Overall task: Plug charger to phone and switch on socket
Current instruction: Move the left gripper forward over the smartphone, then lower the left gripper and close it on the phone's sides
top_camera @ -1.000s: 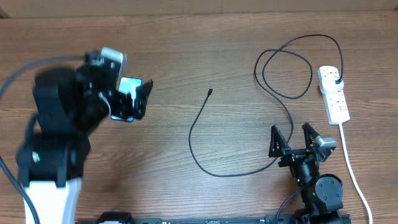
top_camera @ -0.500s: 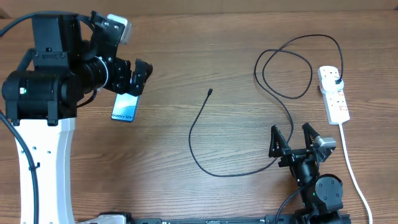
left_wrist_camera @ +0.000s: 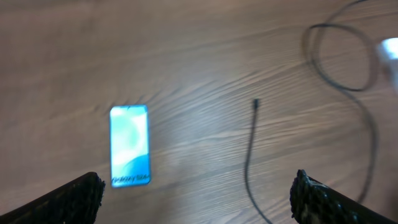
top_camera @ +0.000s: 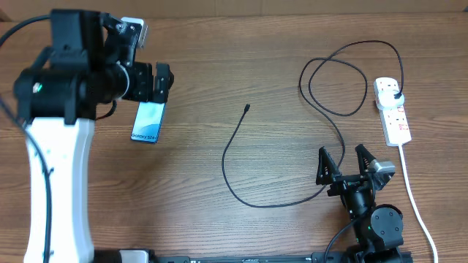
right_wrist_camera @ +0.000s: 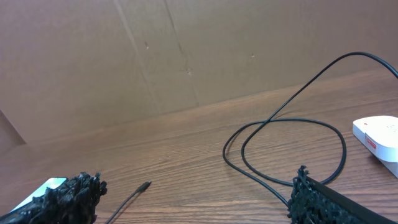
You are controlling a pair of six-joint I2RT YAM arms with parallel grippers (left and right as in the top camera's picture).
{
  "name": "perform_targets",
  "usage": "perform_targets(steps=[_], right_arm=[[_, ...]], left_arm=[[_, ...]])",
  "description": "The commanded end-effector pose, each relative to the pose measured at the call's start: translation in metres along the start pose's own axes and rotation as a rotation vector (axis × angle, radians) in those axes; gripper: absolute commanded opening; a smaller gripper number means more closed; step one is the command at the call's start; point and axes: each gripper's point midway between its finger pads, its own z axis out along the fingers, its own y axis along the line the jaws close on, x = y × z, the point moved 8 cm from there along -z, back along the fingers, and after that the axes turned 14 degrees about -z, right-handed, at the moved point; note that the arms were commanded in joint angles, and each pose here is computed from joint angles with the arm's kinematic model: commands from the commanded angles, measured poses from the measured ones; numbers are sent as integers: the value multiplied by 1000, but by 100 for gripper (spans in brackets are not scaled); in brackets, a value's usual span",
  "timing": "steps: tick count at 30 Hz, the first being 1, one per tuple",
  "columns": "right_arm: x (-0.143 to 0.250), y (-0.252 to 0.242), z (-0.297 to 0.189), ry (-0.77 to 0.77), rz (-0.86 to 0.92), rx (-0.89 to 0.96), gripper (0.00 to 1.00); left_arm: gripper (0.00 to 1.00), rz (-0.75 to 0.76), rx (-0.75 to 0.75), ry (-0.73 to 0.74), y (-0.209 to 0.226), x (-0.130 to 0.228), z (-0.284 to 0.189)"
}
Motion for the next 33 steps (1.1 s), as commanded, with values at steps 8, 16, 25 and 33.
perform_targets(steps=[8, 16, 25, 33], right_arm=[[3, 0, 0, -1, -4, 0, 100], [3, 0, 0, -1, -4, 0, 100], [3, 0, 0, -1, -4, 0, 100], [3, 0, 0, -1, -4, 0, 100]], left_arm=[[100, -117, -265, 210, 45, -10, 114], [99, -165, -336, 312, 63, -2, 174], [99, -201, -444, 437, 85, 19, 228], [99, -214, -467, 490, 100, 32, 266]])
